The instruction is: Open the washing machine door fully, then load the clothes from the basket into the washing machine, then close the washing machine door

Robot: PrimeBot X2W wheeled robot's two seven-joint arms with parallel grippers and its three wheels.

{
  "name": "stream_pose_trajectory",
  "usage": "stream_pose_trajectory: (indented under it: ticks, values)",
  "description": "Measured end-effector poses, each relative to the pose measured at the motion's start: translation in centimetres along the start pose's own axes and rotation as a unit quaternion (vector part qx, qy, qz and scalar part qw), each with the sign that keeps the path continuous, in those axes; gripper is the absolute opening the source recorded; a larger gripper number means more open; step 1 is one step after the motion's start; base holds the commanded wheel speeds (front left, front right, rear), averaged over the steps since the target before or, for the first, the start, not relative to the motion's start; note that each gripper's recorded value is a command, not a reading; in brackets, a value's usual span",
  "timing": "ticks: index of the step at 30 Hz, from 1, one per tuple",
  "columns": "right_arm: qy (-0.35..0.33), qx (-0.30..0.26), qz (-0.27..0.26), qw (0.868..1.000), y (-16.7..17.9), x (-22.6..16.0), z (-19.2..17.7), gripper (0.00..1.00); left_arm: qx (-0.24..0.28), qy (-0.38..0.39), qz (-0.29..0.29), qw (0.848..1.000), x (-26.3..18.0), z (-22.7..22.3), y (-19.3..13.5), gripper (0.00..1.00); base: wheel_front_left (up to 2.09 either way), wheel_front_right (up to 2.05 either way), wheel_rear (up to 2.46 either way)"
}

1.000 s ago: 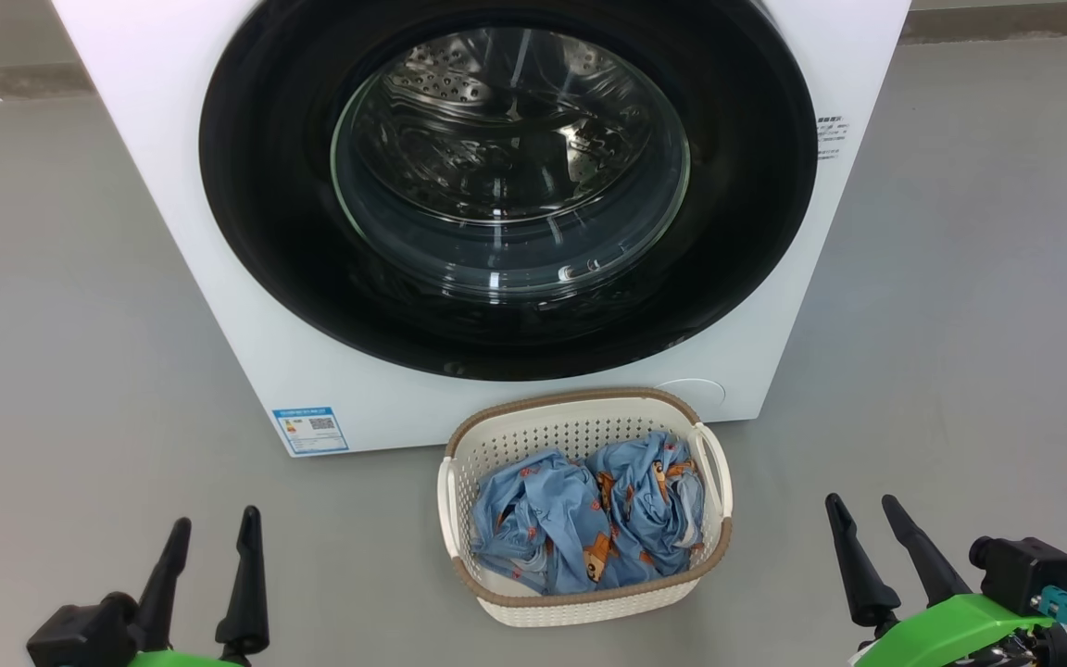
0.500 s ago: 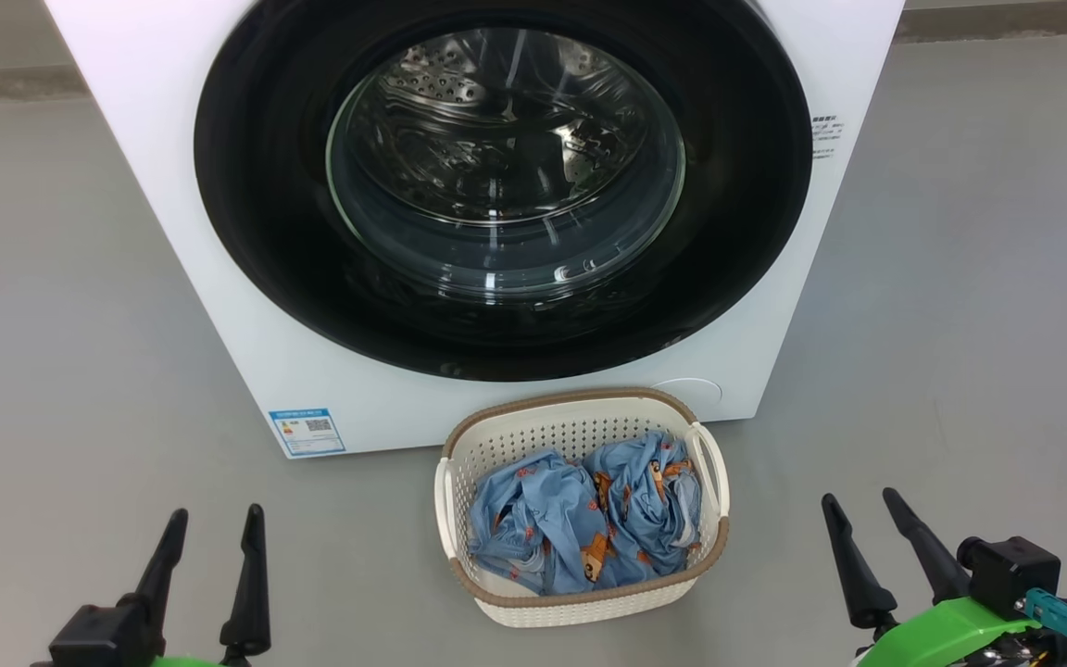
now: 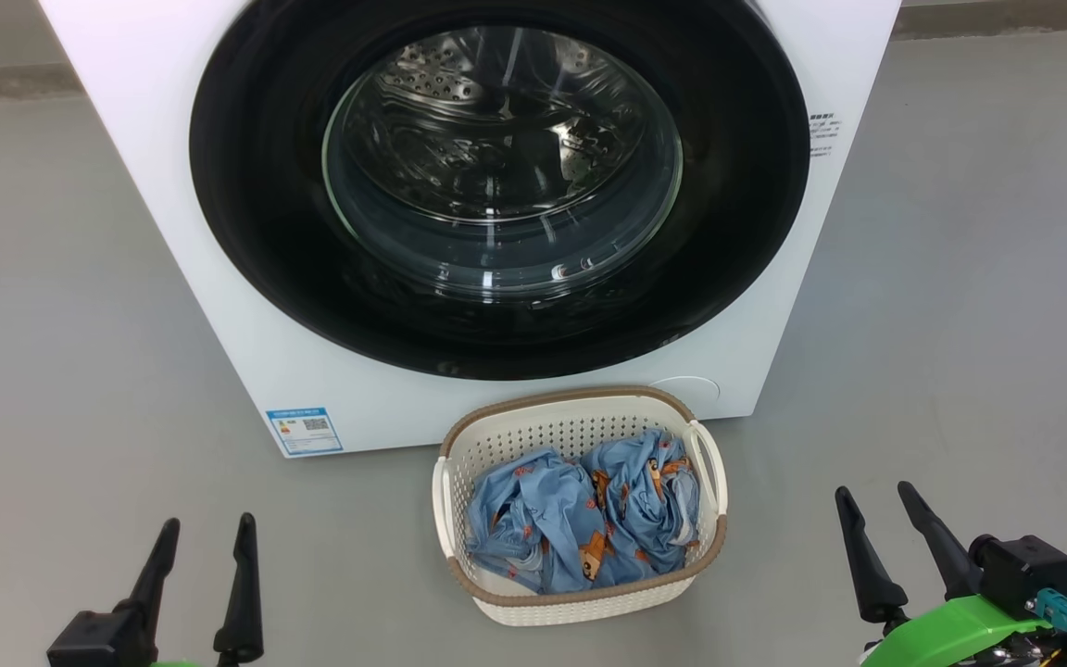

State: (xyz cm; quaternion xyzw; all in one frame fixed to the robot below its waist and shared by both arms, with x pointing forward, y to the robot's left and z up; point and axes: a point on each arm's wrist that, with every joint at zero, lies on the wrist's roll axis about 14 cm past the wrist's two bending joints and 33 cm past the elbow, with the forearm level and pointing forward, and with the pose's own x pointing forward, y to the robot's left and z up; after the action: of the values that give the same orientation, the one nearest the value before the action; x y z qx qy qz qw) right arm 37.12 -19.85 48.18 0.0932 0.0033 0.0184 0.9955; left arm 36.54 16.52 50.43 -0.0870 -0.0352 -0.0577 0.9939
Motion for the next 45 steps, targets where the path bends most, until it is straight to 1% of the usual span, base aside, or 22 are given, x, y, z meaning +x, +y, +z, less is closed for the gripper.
stream_pose_trajectory:
  ticks: [5, 13, 19, 26, 40, 45]
  values:
    - [-0.001, 0.0, -0.001, 1.0, -0.1, 0.0, 0.0, 1.0, 0.002, 0.004, 0.001, 1.0, 0.0, -0.3, 0.1, 1.0, 0.0, 0.0, 0.0]
    - [0.0, 0.001, -0.004, 1.0, -0.2, 0.1, -0.1, 1.0, 0.019, 0.013, 0.008, 1.0, -0.1, -0.7, 0.7, 1.0, -0.01, 0.03, -0.02]
    - [0.0, 0.002, -0.004, 1.0, -0.1, 0.1, -0.1, 1.0, 0.024, 0.017, 0.012, 0.999, -0.2, -0.9, 1.0, 1.0, 0.24, 0.48, -0.73]
    - [0.002, 0.005, -0.004, 1.0, 0.0, 0.2, -0.3, 1.0, 0.028, 0.019, 0.014, 0.999, -0.1, -1.0, 1.2, 1.0, 0.88, 0.95, -1.84]
    - [-0.001, 0.004, -0.007, 1.0, -0.2, 0.2, -0.1, 1.0, 0.025, 0.017, 0.014, 0.999, 0.0, -1.0, 0.9, 1.0, 1.19, 1.26, -2.46]
    - [-0.001, 0.004, -0.01, 1.0, -0.4, 0.2, -0.1, 1.0, 0.014, 0.01, 0.015, 1.0, 0.1, -0.6, 0.9, 1.0, 1.04, 1.08, -2.12]
